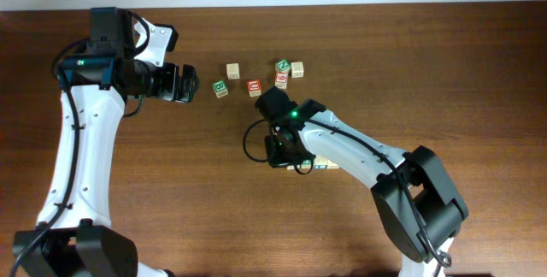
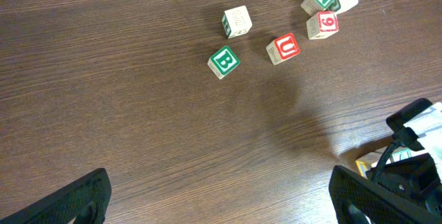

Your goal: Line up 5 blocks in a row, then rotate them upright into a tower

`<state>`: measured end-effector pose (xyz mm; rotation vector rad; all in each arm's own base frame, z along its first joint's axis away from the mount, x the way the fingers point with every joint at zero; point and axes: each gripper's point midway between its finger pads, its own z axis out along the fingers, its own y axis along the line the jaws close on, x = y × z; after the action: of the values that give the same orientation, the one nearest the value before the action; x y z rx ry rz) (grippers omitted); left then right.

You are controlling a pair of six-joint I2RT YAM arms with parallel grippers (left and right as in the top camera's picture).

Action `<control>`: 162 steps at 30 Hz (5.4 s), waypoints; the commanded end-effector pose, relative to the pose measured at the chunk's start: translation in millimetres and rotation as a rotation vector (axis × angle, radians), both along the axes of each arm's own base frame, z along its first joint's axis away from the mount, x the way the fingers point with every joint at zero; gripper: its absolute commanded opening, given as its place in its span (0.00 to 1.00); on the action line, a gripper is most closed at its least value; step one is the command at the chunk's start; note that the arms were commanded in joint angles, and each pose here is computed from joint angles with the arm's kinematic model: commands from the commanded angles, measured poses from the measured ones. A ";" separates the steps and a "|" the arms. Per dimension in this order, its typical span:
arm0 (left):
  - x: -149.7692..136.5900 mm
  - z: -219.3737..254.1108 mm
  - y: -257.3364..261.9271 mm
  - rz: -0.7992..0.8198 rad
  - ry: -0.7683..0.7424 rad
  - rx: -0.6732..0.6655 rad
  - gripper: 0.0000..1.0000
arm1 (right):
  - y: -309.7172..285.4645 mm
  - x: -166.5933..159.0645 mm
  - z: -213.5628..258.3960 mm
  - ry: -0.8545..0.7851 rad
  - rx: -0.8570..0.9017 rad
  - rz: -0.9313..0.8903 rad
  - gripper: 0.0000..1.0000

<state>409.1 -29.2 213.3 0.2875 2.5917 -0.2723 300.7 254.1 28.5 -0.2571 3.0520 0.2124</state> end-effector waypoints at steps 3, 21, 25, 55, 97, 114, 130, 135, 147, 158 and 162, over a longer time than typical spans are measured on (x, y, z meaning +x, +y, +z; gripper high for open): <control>3.9 4.7 0.6 0.002 -0.014 0.003 0.99 | -0.2 7.5 0.8 -0.028 -0.024 -0.009 0.08; 3.9 4.7 0.6 0.002 -0.014 0.003 0.99 | 6.9 21.4 20.4 -0.064 -0.007 -0.054 0.13; 3.9 4.7 0.6 0.002 -0.014 0.003 0.99 | 20.7 41.3 71.5 -0.127 0.025 -0.023 0.25; 3.9 4.7 0.6 0.002 -0.014 0.003 0.99 | 77.5 191.8 6.6 -0.550 0.126 -0.041 0.51; 3.9 4.7 0.6 0.002 -0.014 0.003 0.99 | 59.1 134.7 7.9 -0.201 0.049 0.018 0.47; 3.9 4.7 0.6 0.002 -0.014 0.003 0.99 | 60.0 147.3 -16.0 -0.240 0.014 0.035 0.30; 3.9 4.7 0.6 0.002 -0.014 0.003 0.99 | 31.7 41.0 25.2 0.206 -0.057 0.074 0.27; 3.9 4.7 0.6 0.002 -0.014 0.003 0.99 | 24.5 10.3 23.5 0.300 -0.127 0.097 0.27; 3.9 4.7 0.6 0.002 -0.014 0.003 0.99 | 18.8 -11.9 5.9 0.364 -0.180 0.089 0.36; 3.9 4.7 0.6 0.002 -0.014 0.003 0.99 | 26.2 -1.4 10.7 0.323 -0.150 0.090 0.42; 3.9 4.7 0.6 0.002 -0.014 0.003 0.99 | 37.3 12.1 27.7 0.266 -0.108 0.094 0.41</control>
<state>409.2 -29.2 213.4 0.2875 2.5913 -0.2722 297.8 275.9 25.3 -0.4124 3.4165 -0.0110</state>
